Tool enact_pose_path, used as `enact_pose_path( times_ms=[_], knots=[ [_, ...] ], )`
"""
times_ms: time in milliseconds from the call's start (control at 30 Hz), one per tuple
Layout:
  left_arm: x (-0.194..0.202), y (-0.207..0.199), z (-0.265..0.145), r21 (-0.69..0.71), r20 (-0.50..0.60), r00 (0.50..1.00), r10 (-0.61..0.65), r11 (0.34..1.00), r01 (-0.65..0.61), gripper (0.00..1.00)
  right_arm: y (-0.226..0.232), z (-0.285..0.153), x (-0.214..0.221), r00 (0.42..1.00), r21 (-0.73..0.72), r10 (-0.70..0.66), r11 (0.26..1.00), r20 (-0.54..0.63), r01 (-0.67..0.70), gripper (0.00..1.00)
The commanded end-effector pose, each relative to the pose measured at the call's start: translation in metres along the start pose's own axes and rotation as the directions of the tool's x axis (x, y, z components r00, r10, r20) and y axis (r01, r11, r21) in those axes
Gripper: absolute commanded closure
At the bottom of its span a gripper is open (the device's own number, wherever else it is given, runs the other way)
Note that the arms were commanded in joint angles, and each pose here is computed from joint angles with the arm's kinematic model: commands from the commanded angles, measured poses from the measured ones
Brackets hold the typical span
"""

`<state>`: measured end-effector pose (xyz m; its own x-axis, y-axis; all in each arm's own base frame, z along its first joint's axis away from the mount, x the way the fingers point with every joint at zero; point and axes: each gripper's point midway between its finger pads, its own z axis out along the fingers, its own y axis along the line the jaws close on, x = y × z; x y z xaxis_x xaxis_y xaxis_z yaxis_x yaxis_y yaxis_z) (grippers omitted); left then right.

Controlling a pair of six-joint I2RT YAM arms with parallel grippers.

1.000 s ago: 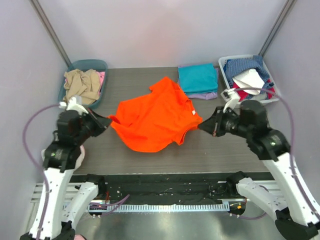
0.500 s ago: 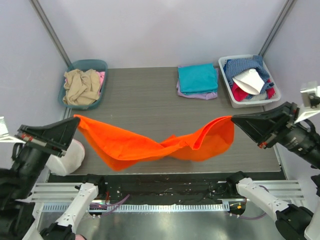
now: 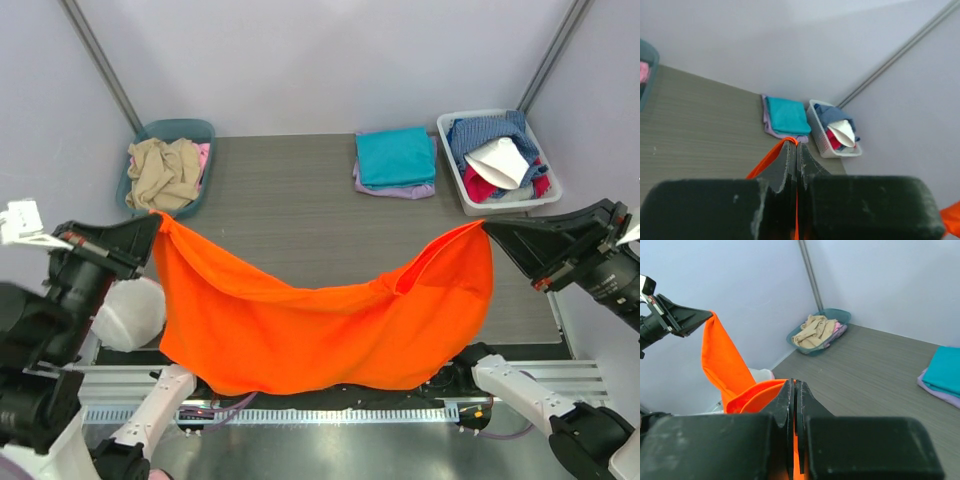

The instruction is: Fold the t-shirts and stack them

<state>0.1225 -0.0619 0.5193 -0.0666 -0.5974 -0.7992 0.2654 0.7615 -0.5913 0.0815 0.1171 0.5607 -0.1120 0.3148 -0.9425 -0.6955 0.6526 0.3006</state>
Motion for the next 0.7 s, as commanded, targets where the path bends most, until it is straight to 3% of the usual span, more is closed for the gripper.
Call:
enact_pose_path(
  times_ms=[0,167,200,233,300,333,367,400,500,600,633,667],
  knots=[
    [0.035,0.049,0.042,-0.154,-0.088,0.996,0.021,0.987,-0.035,1.00,-0.033,0.028,0.015,0.999,0.107,0.000,0.994,-0.044,0.005,0.99],
    [0.102,0.108,0.096,-0.263,-0.208,0.978,-0.032,0.965,-0.024,1.00,-0.113,0.082,0.095,0.983,0.317,0.107,0.947,-0.153,-0.054,0.99],
    [0.133,0.133,0.111,-0.307,-0.269,0.962,-0.050,0.951,-0.036,1.00,-0.132,0.097,0.114,0.974,0.364,0.121,0.930,-0.191,-0.045,0.99],
    [0.135,0.139,0.129,-0.302,-0.250,0.968,-0.040,0.953,-0.038,1.00,-0.159,0.109,0.129,0.973,0.442,0.115,0.897,-0.201,-0.014,0.99],
    [0.163,0.171,0.166,-0.365,-0.315,0.948,-0.040,0.927,-0.082,1.00,-0.206,0.136,0.151,0.961,0.547,0.103,0.835,-0.258,0.058,0.99],
    [0.160,0.171,0.186,-0.345,-0.294,0.955,-0.029,0.936,-0.078,1.00,-0.222,0.144,0.133,0.973,0.571,0.086,0.819,-0.216,0.054,0.99],
    [0.180,0.188,0.212,-0.371,-0.352,0.935,-0.047,0.924,-0.093,1.00,-0.234,0.155,0.129,0.973,0.576,0.095,0.816,-0.210,0.045,0.99],
    [0.160,0.175,0.235,-0.333,-0.313,0.950,-0.022,0.939,-0.088,1.00,-0.244,0.163,0.119,0.977,0.580,0.097,0.814,-0.191,0.033,0.99],
    [0.138,0.152,0.295,-0.259,-0.334,0.943,-0.019,0.963,-0.072,1.00,-0.267,0.185,0.051,0.995,0.606,0.020,0.794,-0.093,0.040,0.99],
    [0.083,0.102,0.325,-0.156,-0.270,0.963,0.004,0.987,-0.048,1.00,-0.250,0.200,-0.022,0.996,0.542,-0.086,0.836,-0.013,0.079,0.99],
    [0.065,0.086,0.325,-0.122,-0.239,0.971,0.011,0.992,-0.041,1.00,-0.225,0.189,-0.064,0.987,0.520,-0.145,0.849,0.062,0.092,0.99],
    [0.049,0.072,0.323,-0.098,-0.213,0.977,0.016,0.994,-0.038,1.00,-0.221,0.192,-0.072,0.984,0.506,-0.162,0.856,0.071,0.105,0.99]
  ],
)
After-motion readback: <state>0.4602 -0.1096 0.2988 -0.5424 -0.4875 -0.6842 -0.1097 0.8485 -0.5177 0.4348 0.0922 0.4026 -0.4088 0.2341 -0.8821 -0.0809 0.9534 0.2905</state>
